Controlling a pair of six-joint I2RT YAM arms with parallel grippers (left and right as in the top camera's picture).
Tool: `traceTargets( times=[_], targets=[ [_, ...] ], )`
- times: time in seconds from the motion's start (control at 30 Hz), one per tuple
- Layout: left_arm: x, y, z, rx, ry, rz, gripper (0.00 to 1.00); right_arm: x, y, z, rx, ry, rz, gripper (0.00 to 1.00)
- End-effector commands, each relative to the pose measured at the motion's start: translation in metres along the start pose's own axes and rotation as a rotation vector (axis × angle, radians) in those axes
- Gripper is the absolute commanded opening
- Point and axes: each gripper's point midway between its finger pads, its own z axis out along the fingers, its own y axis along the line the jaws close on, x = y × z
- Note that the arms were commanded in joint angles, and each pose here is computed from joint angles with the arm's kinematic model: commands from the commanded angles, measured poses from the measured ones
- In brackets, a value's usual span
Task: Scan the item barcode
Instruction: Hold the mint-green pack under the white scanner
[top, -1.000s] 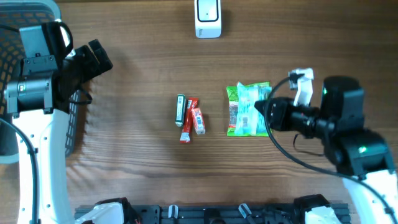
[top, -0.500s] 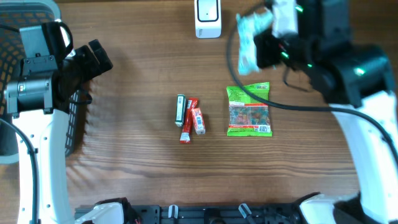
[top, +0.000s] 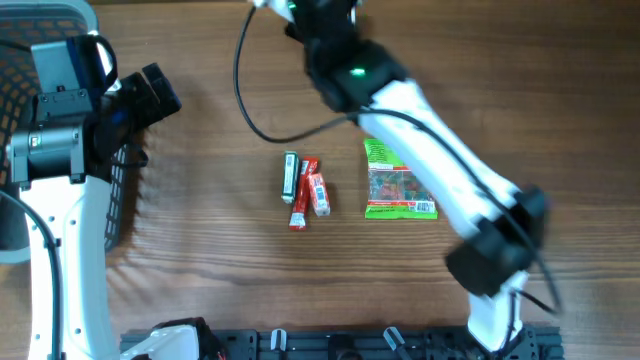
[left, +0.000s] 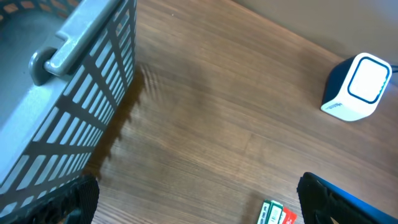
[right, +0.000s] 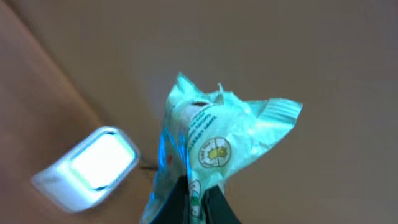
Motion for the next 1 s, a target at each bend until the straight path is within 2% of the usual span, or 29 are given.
traceTargets(
  times=[0.0, 0.1, 0.23, 0.4, 0.5, 0.73, 0.97],
  targets=[
    [-0.005, 0.001, -0.005, -0.002, -0.021, 0.017, 1.0, 0.015, 0.021, 0.042, 0.116, 0.105, -0.382, 0.04],
    [-0.005, 0.001, -0.005, -0.002, -0.021, 0.017, 1.0, 0.014, 0.045, 0.072, 0.187, 0.089, -0.491, 0.04],
    [-0.005, 0.001, -0.005, -0.002, -0.021, 0.017, 1.0, 0.017, 0.058, 0.097, 0.282, 0.041, -0.474, 0.04],
    [-0.005, 0.001, -0.005, -0.002, -0.021, 0.017, 1.0, 0.029, 0.094, 0.123, 0.235, -0.038, -0.418, 0.04],
    [-0.005, 0.001, -0.005, -0.002, -0.021, 0.017, 1.0, 0.044, 0.104, 0.135, 0.211, -0.038, -0.319, 0.04],
    [-0.005, 0.001, -0.005, -0.002, -0.021, 0.017, 1.0, 0.074, 0.112, 0.152, 0.135, -0.039, 0.122, 0.04],
    [-0.005, 0.001, -0.005, -0.002, -0.021, 0.017, 1.0, 0.077, 0.142, 0.156, -0.008, -0.052, 0.156, 0.04]
  ],
)
